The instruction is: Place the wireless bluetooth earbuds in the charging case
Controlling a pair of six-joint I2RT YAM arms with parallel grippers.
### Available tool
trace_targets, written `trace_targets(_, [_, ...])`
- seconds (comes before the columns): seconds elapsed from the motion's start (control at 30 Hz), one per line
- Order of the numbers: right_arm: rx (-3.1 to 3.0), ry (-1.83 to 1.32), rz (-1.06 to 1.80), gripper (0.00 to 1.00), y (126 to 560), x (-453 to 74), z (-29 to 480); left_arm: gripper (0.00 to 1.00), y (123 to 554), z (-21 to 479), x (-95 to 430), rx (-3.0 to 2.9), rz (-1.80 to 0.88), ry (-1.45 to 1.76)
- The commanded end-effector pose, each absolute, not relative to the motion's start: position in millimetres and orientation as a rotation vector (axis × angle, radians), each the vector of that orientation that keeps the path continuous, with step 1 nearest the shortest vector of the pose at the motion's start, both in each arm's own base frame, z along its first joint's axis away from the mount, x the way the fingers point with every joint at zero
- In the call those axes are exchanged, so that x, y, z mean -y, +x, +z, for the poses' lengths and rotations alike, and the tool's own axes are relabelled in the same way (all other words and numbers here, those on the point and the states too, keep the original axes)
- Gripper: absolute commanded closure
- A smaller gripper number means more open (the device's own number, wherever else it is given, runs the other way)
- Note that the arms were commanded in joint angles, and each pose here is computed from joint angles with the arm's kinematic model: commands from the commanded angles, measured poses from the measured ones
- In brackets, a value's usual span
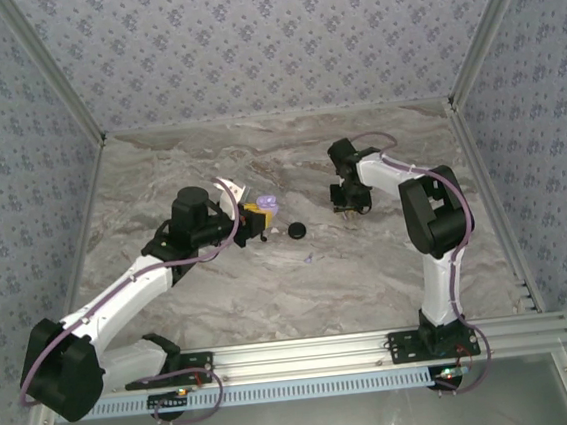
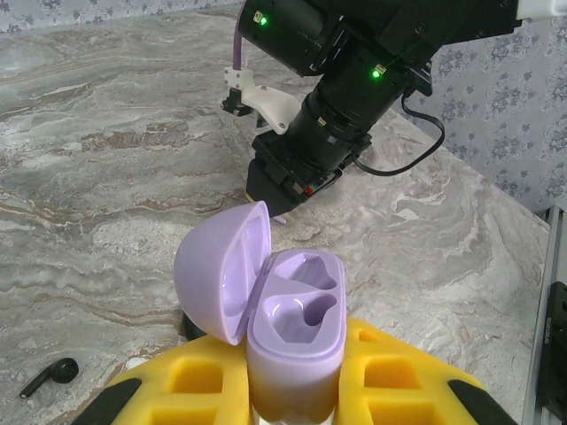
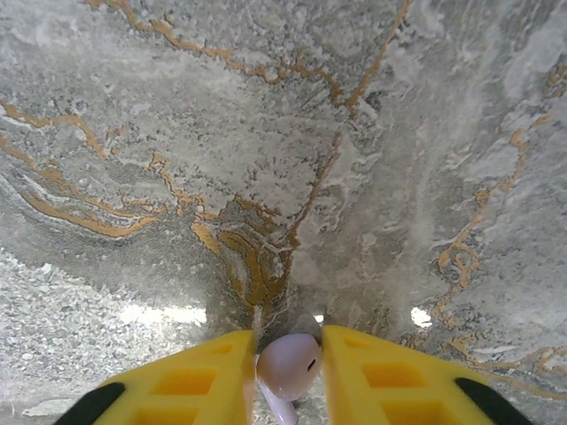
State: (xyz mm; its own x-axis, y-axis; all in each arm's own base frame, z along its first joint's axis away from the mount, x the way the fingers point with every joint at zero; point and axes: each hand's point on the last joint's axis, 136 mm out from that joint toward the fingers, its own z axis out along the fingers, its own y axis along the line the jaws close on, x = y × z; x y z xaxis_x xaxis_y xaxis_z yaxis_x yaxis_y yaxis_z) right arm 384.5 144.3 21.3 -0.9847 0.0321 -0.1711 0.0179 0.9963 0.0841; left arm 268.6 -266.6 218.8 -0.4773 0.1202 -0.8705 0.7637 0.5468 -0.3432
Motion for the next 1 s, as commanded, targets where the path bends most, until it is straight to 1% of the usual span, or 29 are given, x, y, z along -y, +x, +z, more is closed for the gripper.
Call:
trace_targets(0.0, [-3.004,0.028,0.088,0.67,378,-138,14,0.83,270,225,269,-1.909,-0.954,0.714])
trace_targets(0.13, [-3.012,-0.046,0.068,0.61,378,-137,17,0.83,270,225,269,-1.911,-0.954,0.713])
trace_targets(0.3, [-3.038,-0.117,0.03,0.6,378,-135,17,0.83,270,225,269,-1.911,-0.954,0.714])
trace_targets(0.5, [-3.071,-0.181,0.03,0.62,375,-142,12,0.83,270,225,269,-1.914,-0.956,0.711])
trace_targets(0.97, [-3.087,-0.191,0.029,0.68,377,-147,3,0.83,269,225,268,-1.912,-0.954,0.711])
